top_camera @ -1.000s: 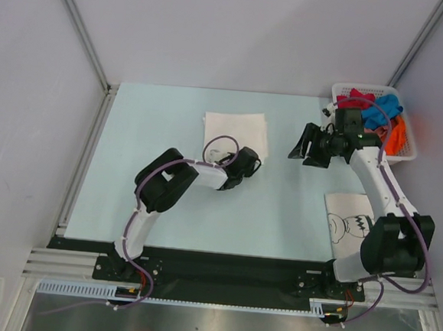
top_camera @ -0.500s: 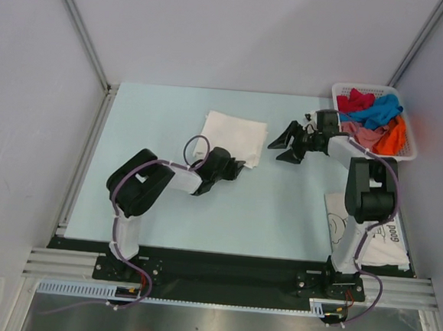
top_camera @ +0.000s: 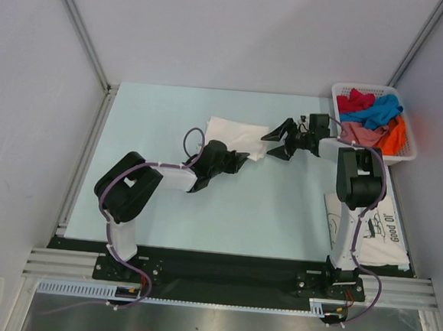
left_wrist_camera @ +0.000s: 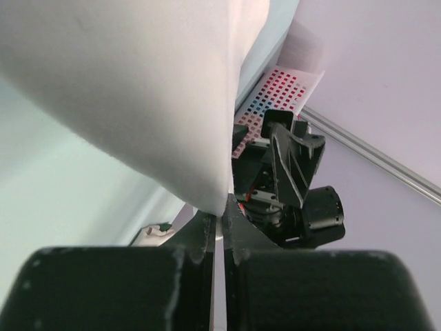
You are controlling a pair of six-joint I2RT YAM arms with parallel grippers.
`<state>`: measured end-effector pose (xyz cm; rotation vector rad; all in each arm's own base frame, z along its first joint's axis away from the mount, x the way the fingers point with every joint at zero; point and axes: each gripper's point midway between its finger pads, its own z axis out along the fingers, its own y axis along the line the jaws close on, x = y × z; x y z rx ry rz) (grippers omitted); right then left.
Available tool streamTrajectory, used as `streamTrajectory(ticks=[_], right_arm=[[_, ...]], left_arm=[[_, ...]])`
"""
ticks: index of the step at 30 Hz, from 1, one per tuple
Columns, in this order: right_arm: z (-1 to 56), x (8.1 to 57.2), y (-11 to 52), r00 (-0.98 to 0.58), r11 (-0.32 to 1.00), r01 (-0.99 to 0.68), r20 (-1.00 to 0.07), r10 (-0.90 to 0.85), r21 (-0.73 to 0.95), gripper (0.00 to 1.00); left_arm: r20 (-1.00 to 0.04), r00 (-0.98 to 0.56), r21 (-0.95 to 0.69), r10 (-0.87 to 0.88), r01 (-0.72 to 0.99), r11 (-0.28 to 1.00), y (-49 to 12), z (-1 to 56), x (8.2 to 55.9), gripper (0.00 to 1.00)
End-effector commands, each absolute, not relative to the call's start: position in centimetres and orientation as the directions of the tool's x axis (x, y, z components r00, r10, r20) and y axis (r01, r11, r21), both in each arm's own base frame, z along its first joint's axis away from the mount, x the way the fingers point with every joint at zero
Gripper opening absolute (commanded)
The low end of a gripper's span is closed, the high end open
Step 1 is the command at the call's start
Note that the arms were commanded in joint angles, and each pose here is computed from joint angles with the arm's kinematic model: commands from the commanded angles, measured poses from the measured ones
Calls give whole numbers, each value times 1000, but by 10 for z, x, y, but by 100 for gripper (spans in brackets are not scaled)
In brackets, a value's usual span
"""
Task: Fold and stack the t-shirts
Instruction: Neatly place the folded tshirt to the corner
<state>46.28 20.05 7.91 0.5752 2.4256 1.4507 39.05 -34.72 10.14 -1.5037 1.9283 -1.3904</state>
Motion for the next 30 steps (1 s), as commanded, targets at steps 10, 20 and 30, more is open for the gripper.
streamTrajectory(ticks=[10, 20, 30], right_arm=[[59, 492, 208, -832, 347, 295, 60, 552, 890, 67], [38, 517, 212, -797, 365, 335, 55, 601, 869, 59], [31, 546, 213, -744, 382, 345, 2, 668, 857, 47]], left_arm=[[312, -449, -873, -837, -482, -67, -353, 148, 394, 0], [316, -460, -875, -830, -479, -67, -353, 152, 390, 0], [313, -465, -872, -828, -486, -56, -348, 146, 382, 0]])
